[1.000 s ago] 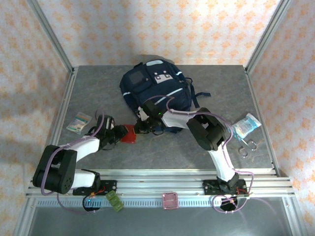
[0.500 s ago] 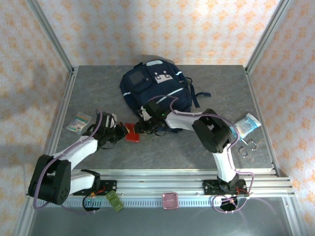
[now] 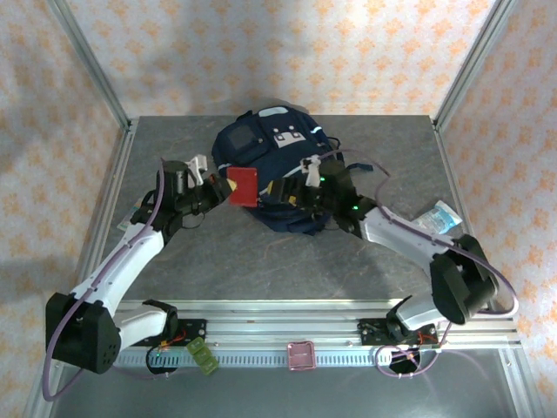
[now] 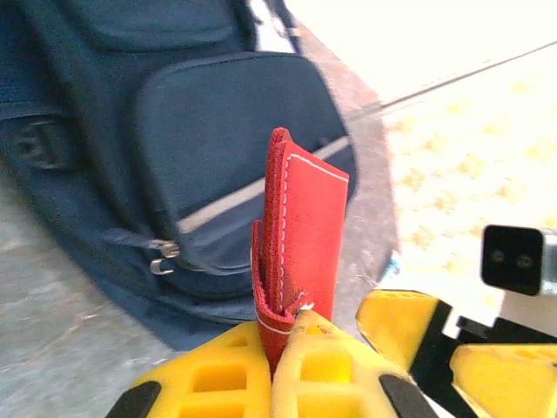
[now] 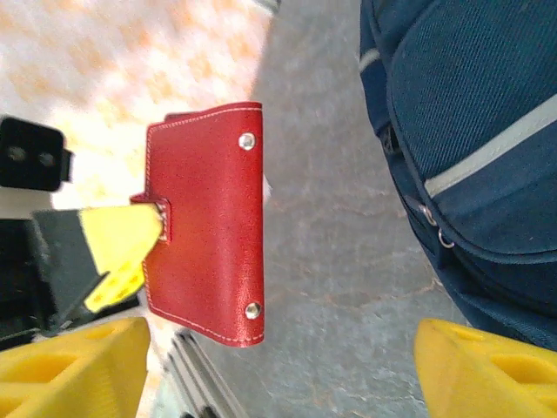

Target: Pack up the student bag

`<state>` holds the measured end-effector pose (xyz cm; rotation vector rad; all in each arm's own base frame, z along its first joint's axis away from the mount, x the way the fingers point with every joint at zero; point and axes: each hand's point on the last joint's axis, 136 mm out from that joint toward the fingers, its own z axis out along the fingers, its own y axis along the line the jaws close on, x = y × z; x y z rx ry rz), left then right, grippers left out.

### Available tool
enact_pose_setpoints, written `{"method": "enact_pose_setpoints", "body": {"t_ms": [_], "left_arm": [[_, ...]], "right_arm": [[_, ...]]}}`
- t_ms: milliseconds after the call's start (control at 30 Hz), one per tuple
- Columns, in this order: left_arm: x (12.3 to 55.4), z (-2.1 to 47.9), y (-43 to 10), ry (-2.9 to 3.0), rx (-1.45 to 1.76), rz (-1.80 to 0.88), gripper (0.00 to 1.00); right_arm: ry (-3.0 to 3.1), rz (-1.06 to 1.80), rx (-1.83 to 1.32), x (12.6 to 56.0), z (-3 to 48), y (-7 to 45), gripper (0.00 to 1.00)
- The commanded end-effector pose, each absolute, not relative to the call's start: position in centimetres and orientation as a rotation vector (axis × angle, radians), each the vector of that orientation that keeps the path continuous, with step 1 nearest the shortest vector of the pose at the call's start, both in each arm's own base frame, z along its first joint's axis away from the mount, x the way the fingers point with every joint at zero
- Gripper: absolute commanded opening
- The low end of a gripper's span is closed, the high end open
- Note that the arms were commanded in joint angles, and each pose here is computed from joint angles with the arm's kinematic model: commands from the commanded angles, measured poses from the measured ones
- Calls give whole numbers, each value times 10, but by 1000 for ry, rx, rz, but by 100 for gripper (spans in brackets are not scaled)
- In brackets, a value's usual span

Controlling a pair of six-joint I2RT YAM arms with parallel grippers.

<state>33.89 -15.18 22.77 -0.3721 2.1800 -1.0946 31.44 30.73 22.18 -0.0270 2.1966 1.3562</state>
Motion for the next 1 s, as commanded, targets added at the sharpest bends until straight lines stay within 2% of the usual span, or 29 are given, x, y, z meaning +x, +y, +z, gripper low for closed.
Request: {"method": "enact_pose_setpoints", "body": {"t_ms": [0,133,200,267,333,367,400,433,467,533,667,967], "left_arm": [[338,274,-185,2072,-231,-1292,0],[326,292,-222,2015,-119,-1468,0],[319,298,-237,2003,-66,-1509,0],[315,302,-246,2000,-42,-1523,0],[316,302,-248,1997,-39,-1525,0],[317,300,-247,2002,-46,-1514,1],[319,298,-246,2008,-50,-1496,13],[323,294,-244,2026,-59,-1460,30],[327,289,-242,2047,-68,-1407,42],[338,278,-236,2084,-72,-1297,53],[363,253,-229,2149,-81,-1109,61],[416,196,-256,2322,198,-502,68]], "right_arm": [[2029,1506,-49,312,262,303,80],[1974,1628,-132,301,277,311,78],[1942,1674,-152,296,283,313,70],[1922,1689,-164,293,288,312,48],[1920,1675,-168,292,290,310,17],[1920,1659,-161,292,290,308,7],[1922,1642,-153,292,290,306,3],[1927,1616,-135,294,289,301,1],[1935,1591,-111,296,287,296,0],[1941,1556,-62,299,283,283,0],[1968,1469,75,310,271,248,0],[1954,1151,456,319,248,145,0]]}}
